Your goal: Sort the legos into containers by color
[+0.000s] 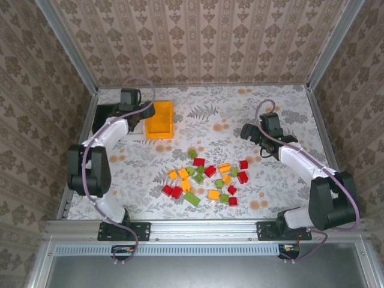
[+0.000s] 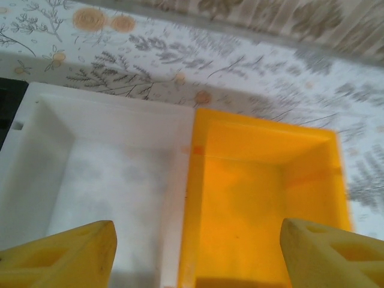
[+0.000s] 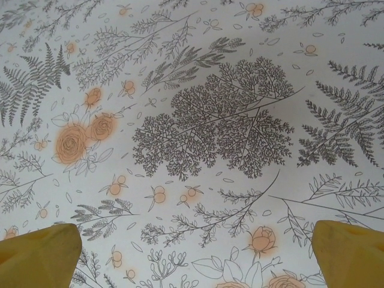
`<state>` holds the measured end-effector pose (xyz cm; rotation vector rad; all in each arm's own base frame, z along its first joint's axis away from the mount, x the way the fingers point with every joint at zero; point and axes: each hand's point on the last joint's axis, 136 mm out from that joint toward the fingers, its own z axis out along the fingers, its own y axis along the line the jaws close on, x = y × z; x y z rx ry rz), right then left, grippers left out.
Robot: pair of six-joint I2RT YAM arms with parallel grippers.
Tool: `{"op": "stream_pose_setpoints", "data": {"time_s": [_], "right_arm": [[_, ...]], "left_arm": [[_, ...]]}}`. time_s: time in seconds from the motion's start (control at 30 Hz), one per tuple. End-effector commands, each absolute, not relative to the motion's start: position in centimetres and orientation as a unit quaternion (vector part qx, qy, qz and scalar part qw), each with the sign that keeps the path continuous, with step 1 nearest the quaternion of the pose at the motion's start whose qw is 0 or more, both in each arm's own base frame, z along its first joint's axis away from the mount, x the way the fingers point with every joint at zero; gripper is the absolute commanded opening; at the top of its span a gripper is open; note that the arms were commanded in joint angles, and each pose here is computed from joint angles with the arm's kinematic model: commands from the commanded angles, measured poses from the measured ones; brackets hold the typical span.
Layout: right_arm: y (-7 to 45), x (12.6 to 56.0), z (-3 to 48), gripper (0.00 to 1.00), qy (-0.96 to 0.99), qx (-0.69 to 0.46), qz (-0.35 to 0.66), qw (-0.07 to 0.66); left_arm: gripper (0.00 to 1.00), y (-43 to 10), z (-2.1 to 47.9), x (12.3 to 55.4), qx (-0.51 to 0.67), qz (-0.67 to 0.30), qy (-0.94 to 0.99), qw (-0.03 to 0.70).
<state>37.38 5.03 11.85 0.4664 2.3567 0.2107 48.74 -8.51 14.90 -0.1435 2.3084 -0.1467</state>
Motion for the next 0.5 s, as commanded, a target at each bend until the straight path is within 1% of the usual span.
{"op": "stream_pose_setpoints", "data": {"time_s": [0.0, 0.1, 0.27, 0.43, 0.47], "right_arm": [[5.4, 36.9, 13.2, 1.00, 0.911, 0.181, 0.091, 0.359], [5.2, 36.6, 13.7, 1.00, 0.909, 0.184, 0.088, 0.363], [4.9, 36.3, 14.9, 1.00, 0.903, 0.189, 0.086, 0.377], [4.6, 36.0, 15.3, 1.00, 0.901, 0.199, 0.081, 0.377], [4.5, 36.0, 15.4, 1.00, 0.901, 0.201, 0.080, 0.377]], "left_arm": [[0.70, -6.8, 12.3, 48.2, -0.041, 0.029, 0.936, 0.349], [0.65, -7.1, 11.0, 48.8, -0.045, 0.027, 0.940, 0.337], [0.53, -7.1, 8.4, 49.1, -0.059, 0.036, 0.949, 0.307], [0.31, -8.6, 7.4, 49.1, -0.051, 0.020, 0.952, 0.300], [0.28, -9.1, 7.4, 49.0, -0.048, 0.018, 0.953, 0.300]]}}
